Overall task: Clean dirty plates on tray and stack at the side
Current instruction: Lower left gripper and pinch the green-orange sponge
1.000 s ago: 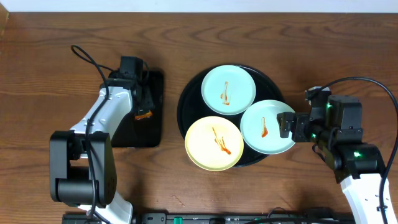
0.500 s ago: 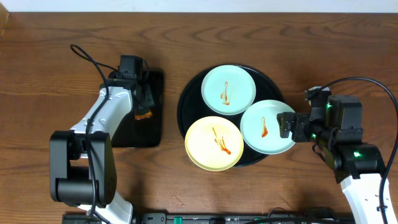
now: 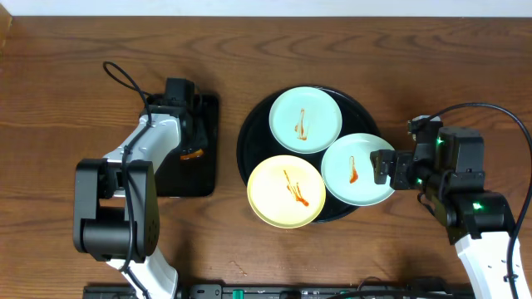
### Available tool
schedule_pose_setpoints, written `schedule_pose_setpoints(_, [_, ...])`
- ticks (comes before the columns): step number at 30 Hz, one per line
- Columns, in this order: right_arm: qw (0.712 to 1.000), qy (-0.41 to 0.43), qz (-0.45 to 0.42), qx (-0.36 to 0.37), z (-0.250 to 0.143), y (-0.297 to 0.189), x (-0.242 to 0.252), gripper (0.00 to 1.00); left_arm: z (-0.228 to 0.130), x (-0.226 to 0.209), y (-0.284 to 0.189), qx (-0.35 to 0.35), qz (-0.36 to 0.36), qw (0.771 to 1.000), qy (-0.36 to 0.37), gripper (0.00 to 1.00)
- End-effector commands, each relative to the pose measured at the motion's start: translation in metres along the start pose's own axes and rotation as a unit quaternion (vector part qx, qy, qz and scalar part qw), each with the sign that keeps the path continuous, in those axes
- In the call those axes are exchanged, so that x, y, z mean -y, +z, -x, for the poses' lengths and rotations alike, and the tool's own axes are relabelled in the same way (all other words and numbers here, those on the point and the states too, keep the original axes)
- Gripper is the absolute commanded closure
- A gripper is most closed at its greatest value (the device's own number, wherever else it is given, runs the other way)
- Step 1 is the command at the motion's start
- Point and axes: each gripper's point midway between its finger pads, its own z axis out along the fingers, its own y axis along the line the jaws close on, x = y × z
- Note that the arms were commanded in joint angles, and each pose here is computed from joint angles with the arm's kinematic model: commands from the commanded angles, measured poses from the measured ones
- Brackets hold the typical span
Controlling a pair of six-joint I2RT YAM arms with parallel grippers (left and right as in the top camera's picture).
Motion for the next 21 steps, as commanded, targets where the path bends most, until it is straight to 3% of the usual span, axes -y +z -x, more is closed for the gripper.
schedule_pose_setpoints(1, [1.0,-0.003,0.002,0.012,0.009,-0.005,-0.001,0.03,-0.001,-0.002,0.001,-0.002,-0.001,1.0,-0.003,0.61])
schedule_pose_setpoints(8, [1.0,-0.004,0.002,0.015,0.01,-0.005,-0.001,0.03,0.012,0.001,-0.012,0.027,-0.01,1.0,-0.005,0.62])
schedule_pose_setpoints(9, [1.0,-0.004,0.002,0.015,0.01,-0.005,-0.001,0.03,0.013,0.002,-0.014,0.029,-0.011,0.999,-0.006,0.58])
schedule_pose_setpoints(21, [1.0,-0.004,0.003,0.016,0.011,-0.005,-0.001,0.03,0.009,0.001,-0.014,0.022,-0.01,1.0,-0.005,0.58])
